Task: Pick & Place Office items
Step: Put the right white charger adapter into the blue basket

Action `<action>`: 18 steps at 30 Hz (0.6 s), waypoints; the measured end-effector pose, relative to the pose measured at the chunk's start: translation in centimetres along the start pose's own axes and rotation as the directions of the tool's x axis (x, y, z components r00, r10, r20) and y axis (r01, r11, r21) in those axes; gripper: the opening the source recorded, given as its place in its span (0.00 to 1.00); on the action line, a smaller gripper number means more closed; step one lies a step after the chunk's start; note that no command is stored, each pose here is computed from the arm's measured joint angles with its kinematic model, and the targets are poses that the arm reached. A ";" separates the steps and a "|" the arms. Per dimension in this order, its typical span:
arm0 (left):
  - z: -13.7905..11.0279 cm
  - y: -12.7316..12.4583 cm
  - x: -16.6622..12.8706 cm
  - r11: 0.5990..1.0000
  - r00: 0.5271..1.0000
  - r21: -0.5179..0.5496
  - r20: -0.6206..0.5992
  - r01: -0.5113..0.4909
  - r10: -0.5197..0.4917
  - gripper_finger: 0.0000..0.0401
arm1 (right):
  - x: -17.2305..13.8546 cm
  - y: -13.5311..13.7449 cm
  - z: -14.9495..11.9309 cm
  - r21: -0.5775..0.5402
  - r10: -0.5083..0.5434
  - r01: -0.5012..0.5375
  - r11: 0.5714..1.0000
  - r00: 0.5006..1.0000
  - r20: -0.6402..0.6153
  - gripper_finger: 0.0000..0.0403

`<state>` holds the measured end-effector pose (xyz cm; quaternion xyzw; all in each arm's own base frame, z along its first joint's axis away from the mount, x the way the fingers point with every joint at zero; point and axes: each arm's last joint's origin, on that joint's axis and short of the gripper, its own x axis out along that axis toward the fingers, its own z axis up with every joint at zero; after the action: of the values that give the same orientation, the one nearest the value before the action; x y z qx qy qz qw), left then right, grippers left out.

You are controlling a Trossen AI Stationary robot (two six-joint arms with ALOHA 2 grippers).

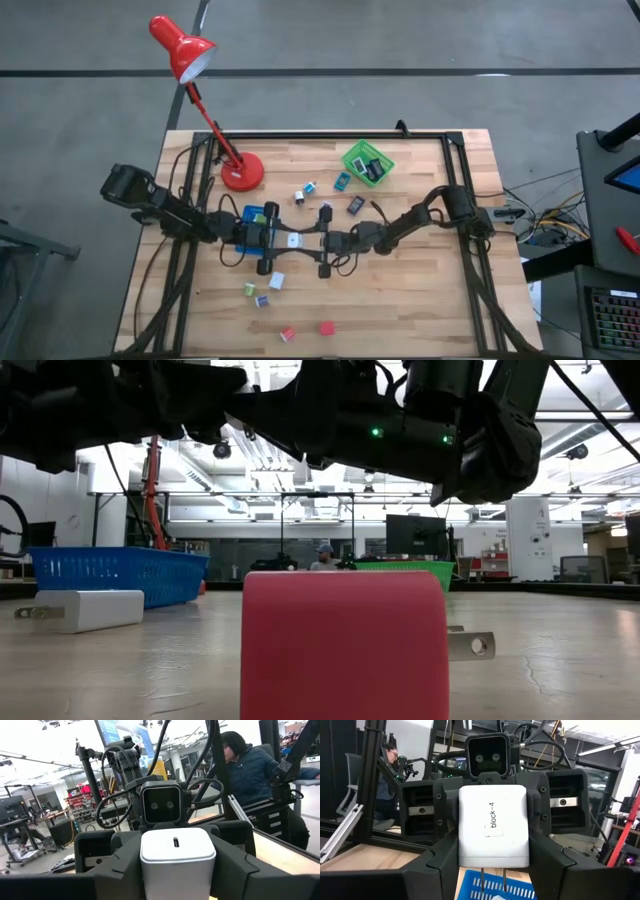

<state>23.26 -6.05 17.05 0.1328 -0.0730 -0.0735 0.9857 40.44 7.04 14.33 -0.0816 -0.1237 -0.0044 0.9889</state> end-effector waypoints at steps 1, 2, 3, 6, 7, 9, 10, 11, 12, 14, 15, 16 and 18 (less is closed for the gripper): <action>0.0 0.0 0.0 1.000 1.000 0.003 -0.002 -0.003 0.003 0.44 | 0.0 0.0 0.0 0.000 0.000 0.000 1.000 1.000 0.000 0.43; 0.0 0.0 0.0 1.000 1.000 0.006 -0.005 -0.009 0.009 0.44 | 0.0 0.0 0.0 0.000 0.000 0.000 1.000 1.000 -0.001 0.43; -0.1 0.0 0.0 1.000 1.000 0.007 -0.012 -0.019 0.019 0.44 | 0.0 0.0 0.0 0.000 0.000 0.000 1.000 1.000 -0.003 0.43; -0.3 0.0 0.0 0.999 0.999 0.021 -0.036 -0.029 0.030 0.44 | 0.0 0.0 -0.1 0.000 0.003 -0.003 1.000 1.000 -0.010 0.43; -0.3 0.0 0.0 0.999 0.999 0.027 -0.039 -0.028 0.029 0.44 | 0.0 0.0 -0.1 -0.001 0.008 -0.008 1.000 1.000 -0.011 0.43; -0.4 0.0 0.0 0.999 0.999 0.038 -0.043 -0.024 0.025 0.44 | 0.0 0.0 -0.1 -0.003 0.012 -0.012 1.000 1.000 -0.011 0.43; -0.4 0.0 0.0 0.999 0.999 0.040 -0.042 -0.018 0.020 0.44 | 0.0 0.0 -0.1 -0.004 0.012 -0.012 1.000 1.000 -0.012 0.43; -0.4 0.0 0.0 0.999 0.999 0.041 -0.041 -0.014 0.016 0.44 | 0.0 0.0 -0.1 -0.004 0.011 -0.012 1.000 1.000 -0.012 0.43; -0.4 0.0 0.0 0.999 0.999 0.041 -0.042 -0.014 0.016 0.44 | 0.0 0.0 -0.1 -0.004 0.012 -0.012 1.000 1.000 -0.012 0.43; -0.4 0.0 0.0 0.999 0.999 0.042 -0.044 -0.013 0.015 0.44 | 0.0 0.0 -0.2 -0.003 0.012 -0.012 1.000 1.000 -0.012 0.43; -0.4 0.0 0.0 0.999 0.999 0.042 -0.044 -0.012 0.014 0.44 | 0.0 0.0 -0.2 -0.002 0.012 -0.012 1.000 1.000 -0.013 0.43; -0.4 0.0 0.0 0.999 0.999 0.041 -0.044 -0.011 0.012 0.44 | 0.0 0.0 -0.2 -0.001 0.013 -0.013 1.000 1.000 -0.015 0.43; -0.4 0.0 -0.1 0.999 0.999 0.040 -0.047 -0.010 0.012 0.44 | 0.0 0.0 -0.2 0.000 0.013 -0.013 1.000 1.000 -0.016 0.43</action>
<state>23.27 -5.97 16.64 0.1537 -0.0521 -0.0636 0.9847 40.48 7.01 14.15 -0.0826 -0.1151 0.0013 0.9899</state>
